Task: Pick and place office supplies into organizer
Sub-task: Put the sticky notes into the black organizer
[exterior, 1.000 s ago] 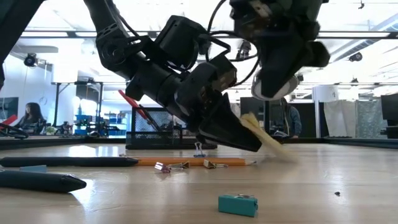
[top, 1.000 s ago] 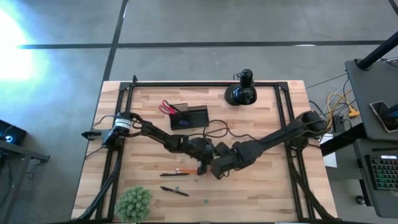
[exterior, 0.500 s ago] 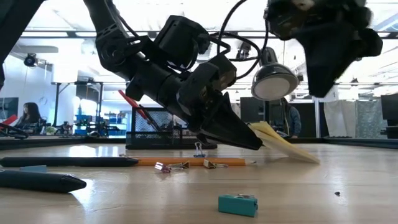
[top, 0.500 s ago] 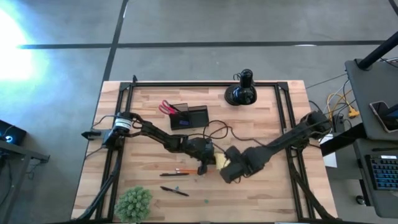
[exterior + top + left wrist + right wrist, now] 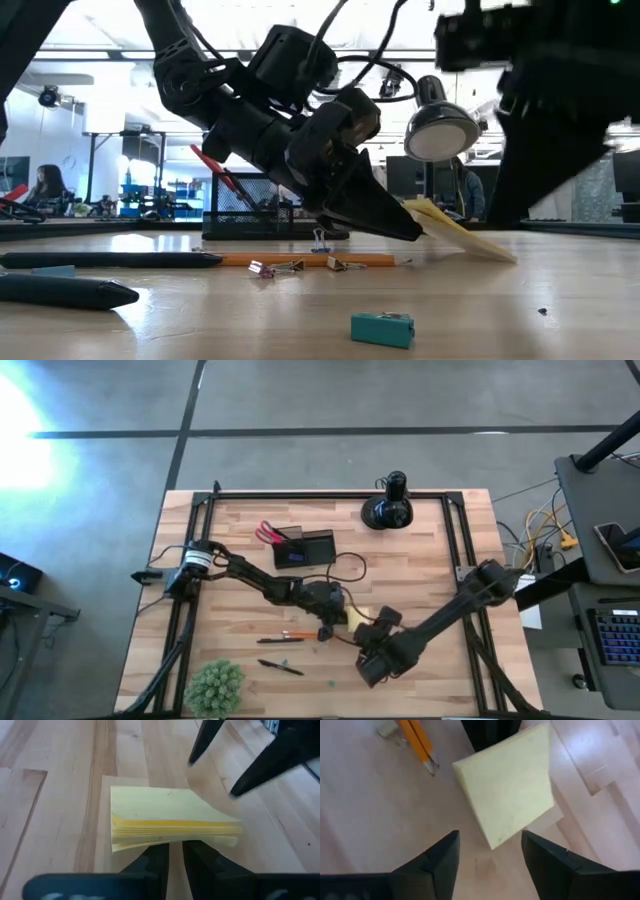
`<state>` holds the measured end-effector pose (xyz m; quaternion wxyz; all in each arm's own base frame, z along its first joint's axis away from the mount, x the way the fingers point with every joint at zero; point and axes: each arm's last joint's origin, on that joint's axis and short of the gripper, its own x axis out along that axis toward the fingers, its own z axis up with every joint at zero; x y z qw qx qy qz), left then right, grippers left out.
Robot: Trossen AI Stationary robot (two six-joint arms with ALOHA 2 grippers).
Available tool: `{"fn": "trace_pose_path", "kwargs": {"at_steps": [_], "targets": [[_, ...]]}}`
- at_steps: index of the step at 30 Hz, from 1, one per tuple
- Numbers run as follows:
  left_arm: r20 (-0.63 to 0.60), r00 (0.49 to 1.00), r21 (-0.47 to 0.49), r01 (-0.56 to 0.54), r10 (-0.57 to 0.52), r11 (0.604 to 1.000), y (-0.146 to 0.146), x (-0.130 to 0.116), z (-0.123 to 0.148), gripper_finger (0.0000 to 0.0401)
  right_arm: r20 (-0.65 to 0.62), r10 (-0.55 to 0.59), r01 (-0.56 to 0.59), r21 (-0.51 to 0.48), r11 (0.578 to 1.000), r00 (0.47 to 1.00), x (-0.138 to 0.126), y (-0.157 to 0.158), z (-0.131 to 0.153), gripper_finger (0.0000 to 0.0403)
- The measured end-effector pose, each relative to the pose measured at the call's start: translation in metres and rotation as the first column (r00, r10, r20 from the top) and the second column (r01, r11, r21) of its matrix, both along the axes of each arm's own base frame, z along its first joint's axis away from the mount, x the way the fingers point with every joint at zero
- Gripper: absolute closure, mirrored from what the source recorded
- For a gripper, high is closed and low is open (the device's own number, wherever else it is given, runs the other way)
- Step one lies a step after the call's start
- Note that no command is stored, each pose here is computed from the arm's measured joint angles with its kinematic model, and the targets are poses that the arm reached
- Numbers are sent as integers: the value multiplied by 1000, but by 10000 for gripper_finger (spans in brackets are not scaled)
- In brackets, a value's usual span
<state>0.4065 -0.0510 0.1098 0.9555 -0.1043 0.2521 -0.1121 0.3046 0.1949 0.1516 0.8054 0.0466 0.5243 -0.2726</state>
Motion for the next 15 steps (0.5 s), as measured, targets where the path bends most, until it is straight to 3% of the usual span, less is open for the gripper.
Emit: {"fn": "trace_pose_path", "kwargs": {"at_steps": [8, 15], "targets": [[6, 1000, -6, 10, -10, 1000, 0, 1, 2, 361, 14, -16, 18, -173, 985, 1000, 15, 7, -2, 193], [9, 1000, -8, 14, -13, 1000, -1, 2, 2, 361, 1, 1, -1, -171, 985, 1000, 24, 20, -8, 193]]}}
